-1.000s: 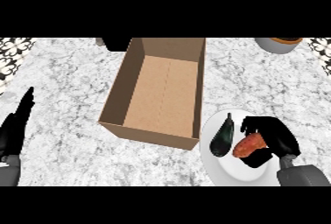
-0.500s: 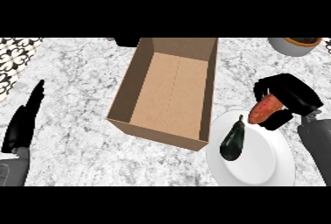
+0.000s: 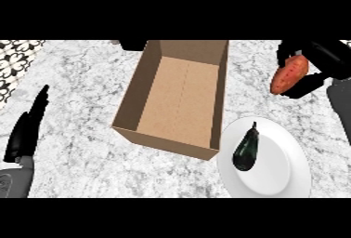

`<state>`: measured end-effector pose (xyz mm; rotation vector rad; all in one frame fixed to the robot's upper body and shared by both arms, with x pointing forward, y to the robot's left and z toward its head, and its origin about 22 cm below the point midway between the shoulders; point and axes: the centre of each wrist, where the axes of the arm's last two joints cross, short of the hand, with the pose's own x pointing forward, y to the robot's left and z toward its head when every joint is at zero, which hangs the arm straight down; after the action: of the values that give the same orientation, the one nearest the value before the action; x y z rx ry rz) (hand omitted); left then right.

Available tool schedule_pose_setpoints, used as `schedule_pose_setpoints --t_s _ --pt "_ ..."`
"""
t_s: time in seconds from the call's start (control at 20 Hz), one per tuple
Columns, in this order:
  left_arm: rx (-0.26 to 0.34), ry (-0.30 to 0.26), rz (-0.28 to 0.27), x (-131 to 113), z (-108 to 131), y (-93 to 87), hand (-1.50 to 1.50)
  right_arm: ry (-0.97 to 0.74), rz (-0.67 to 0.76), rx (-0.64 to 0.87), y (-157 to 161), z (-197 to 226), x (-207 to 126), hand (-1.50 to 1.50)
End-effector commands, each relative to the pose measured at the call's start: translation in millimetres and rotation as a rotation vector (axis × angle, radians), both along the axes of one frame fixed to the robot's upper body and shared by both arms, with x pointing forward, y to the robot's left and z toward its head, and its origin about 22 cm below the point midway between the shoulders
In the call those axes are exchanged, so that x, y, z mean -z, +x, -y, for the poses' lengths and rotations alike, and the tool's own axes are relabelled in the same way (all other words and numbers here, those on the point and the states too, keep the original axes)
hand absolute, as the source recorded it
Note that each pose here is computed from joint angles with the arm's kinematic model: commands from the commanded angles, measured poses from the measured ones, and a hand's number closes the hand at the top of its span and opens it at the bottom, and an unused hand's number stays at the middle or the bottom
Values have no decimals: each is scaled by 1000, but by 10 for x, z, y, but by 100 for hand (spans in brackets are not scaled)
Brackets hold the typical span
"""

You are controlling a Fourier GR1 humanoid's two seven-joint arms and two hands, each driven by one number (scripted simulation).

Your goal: Pick the sweet potato from the plate and place it in the cardboard box

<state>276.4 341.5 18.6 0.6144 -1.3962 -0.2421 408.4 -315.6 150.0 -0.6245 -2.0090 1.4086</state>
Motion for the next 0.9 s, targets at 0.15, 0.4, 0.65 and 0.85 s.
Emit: schedule_pose_setpoints --t_s 0.15,0.4,0.65,0.85 --pt "-21 -2 -5 121 -52 -201 0 79 -61 -202 321 -389 -251 150" --pt "-19 0 -28 -55 -108 -116 0 172 -151 -250 451 -975 -256 150" --pt "-29 -3 2 -3 -36 -172 0 242 -215 -248 409 -1483 -543 150" --pt "-37 18 -16 -23 -149 -115 0 241 -313 -228 464 -1912 -564 150"
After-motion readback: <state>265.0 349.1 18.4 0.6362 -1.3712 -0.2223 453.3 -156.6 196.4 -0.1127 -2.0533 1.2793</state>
